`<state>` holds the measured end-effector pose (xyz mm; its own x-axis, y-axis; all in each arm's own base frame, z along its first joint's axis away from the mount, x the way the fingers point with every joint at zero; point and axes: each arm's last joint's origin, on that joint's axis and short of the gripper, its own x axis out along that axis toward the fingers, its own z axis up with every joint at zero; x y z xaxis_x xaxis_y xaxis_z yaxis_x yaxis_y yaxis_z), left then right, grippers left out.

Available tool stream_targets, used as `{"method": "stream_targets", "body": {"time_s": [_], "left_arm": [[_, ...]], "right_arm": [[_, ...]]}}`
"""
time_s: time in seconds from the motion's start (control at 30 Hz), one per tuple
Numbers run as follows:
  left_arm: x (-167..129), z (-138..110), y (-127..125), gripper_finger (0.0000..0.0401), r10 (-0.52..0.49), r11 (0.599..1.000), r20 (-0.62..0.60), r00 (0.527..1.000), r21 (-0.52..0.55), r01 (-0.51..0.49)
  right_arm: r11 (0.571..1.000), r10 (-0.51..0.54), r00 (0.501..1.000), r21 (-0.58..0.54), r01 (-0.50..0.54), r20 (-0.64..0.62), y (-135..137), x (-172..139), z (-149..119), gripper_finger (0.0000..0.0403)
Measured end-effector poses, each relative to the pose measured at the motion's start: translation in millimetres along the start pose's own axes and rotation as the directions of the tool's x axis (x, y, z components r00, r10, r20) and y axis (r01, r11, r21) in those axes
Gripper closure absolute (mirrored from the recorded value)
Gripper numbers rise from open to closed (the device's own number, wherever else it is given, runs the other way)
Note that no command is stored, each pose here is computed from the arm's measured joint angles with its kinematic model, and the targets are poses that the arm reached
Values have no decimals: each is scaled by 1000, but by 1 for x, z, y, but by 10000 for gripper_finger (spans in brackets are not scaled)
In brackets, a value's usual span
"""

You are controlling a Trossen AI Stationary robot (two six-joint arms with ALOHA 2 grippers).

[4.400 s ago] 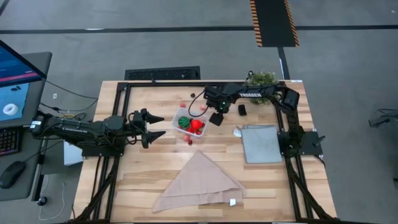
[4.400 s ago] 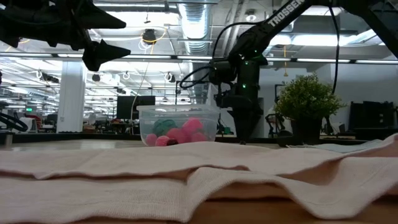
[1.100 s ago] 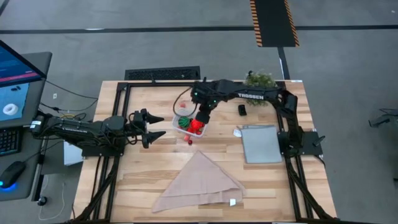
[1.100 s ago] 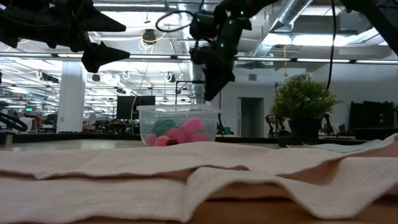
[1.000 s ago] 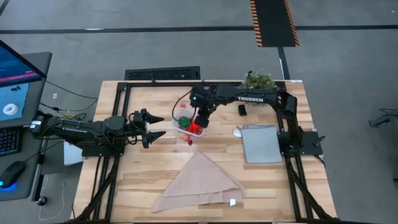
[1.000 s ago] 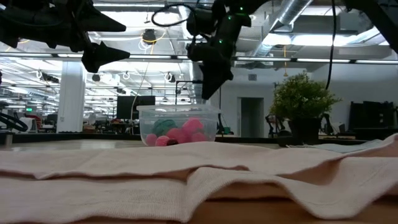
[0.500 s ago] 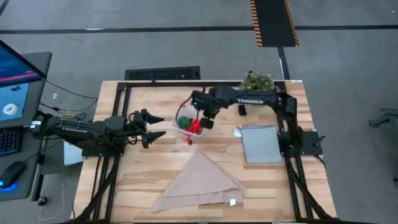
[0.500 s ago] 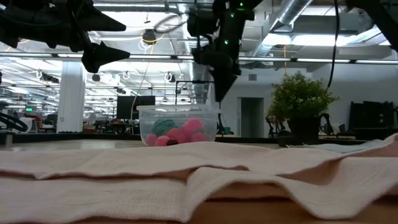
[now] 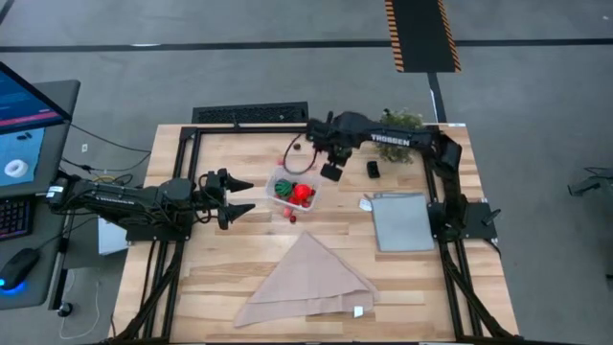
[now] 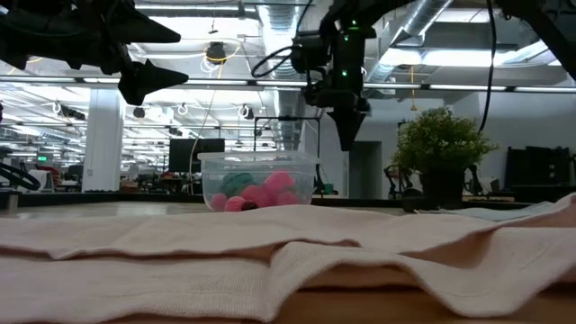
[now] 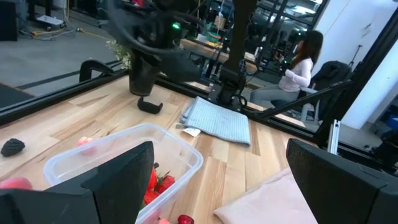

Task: Pick and placing Produce into tupperware
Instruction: Put the blueberry into the transparent bin

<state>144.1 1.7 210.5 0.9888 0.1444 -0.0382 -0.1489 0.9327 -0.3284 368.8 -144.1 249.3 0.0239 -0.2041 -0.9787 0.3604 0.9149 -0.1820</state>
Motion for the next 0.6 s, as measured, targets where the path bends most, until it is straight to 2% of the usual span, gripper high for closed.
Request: {"method": "stream_targets", "body": {"time_s": [0.17, 0.37, 0.47, 0.6], "left_arm": [[0, 0, 0, 44, 1, 1000, -3, 1000, 0, -1], [0, -1, 0, 44, 2, 1000, -7, 1000, 1, -2], [0, -1, 0, 44, 2, 1000, -9, 1000, 1, -2], [0, -2, 1, 44, 6, 1000, -17, 1000, 2, -6]], "right_arm": [[997, -11, 1000, 83, 12, -16, -47, -2, -8, 331], [975, -20, 1000, 222, 21, -10, -106, -21, -35, 332], [955, 9, 998, 295, -26, 60, -126, -39, -49, 332], [944, 40, 991, 320, -80, 130, -130, -54, -73, 332]]}}
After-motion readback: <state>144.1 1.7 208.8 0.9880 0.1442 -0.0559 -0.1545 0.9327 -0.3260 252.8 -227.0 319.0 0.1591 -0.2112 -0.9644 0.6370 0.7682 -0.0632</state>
